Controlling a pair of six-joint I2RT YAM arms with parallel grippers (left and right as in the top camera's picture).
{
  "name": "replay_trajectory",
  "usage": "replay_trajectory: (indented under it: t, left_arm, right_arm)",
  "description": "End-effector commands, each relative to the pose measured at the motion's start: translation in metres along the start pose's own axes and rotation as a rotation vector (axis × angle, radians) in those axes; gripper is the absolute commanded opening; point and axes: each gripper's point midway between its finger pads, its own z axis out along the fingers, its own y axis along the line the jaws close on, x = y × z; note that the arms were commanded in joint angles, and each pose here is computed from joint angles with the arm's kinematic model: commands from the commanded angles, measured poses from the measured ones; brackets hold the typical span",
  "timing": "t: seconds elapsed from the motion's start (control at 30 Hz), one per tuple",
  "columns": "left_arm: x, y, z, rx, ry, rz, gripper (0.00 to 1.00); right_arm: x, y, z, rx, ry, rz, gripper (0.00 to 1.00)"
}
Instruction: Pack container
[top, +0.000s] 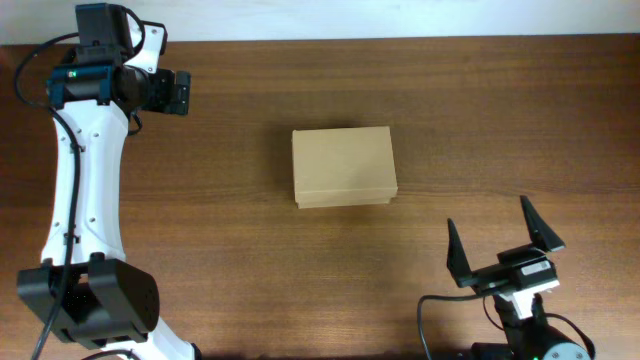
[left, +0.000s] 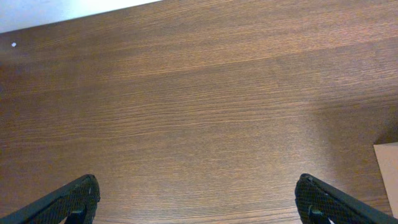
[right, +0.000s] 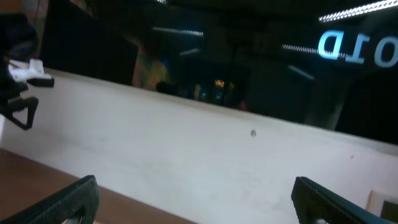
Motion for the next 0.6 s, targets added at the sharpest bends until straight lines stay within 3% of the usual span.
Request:
replay_trajectory:
  t: [0.0, 0.57]
  left_arm:
    - [-0.008, 0.001, -0.013, -0.001, -0.036, 0.005, 1.00]
    - [-0.008, 0.001, -0.013, -0.001, -0.036, 0.005, 0.99]
  right_arm:
    - [0.013, -0.002, -0.001, 0.019, 0.016, 0.016, 0.99]
    - [0.064, 0.001, -0.006, 0.032, 0.113, 0.051, 0.99]
